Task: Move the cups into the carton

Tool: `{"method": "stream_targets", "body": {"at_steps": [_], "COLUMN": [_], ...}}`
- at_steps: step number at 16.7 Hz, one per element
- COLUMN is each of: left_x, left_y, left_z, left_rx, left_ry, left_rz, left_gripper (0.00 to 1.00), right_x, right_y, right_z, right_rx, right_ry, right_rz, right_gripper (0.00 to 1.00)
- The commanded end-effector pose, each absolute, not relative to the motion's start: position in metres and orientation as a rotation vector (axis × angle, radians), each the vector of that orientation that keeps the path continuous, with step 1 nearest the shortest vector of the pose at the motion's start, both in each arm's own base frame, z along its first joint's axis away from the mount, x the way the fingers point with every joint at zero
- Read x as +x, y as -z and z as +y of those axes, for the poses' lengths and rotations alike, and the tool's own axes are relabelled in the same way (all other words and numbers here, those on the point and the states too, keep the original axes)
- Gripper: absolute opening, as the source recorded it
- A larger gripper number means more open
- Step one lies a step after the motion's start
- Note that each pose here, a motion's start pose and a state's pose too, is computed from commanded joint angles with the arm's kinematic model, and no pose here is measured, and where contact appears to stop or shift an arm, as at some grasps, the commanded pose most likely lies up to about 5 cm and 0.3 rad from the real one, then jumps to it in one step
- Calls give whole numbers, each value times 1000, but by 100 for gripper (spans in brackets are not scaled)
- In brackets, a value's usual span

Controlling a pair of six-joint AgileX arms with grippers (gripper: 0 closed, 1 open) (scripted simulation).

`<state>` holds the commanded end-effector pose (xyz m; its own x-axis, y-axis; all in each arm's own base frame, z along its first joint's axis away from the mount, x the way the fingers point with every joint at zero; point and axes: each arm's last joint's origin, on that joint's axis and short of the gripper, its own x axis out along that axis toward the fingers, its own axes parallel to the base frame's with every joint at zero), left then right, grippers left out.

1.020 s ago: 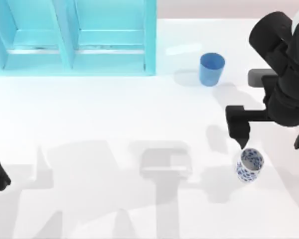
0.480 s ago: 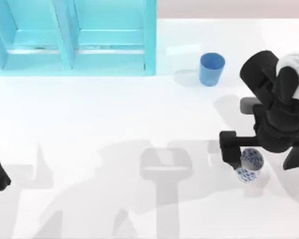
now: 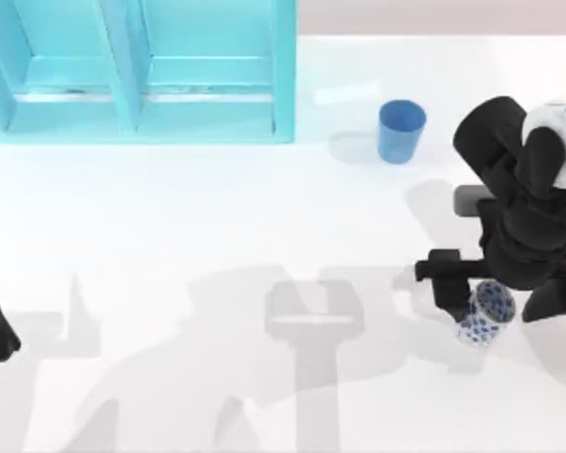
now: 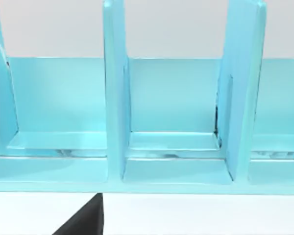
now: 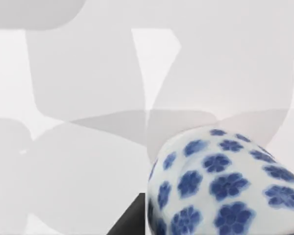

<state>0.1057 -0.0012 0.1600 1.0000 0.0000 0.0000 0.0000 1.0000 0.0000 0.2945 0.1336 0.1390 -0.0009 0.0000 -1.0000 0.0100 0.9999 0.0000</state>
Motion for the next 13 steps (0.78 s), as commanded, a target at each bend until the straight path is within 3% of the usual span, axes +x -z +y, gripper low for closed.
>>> {"method": "stream_targets", "body": {"at_steps": [7, 13], "left_x": [106, 106], "left_y": [-160, -160], "left_z": [-1, -1], "left_rx": [0, 0], "left_ry": [0, 0], "left_rz": [0, 0], "left_gripper": [100, 100], "right_x": [295, 295], "right_y": [-139, -139], "right_z": [134, 134], "right_rx": [8, 8], "right_ry": [8, 8], "right_rz": [1572, 1572], "right_gripper": [2, 0]}}
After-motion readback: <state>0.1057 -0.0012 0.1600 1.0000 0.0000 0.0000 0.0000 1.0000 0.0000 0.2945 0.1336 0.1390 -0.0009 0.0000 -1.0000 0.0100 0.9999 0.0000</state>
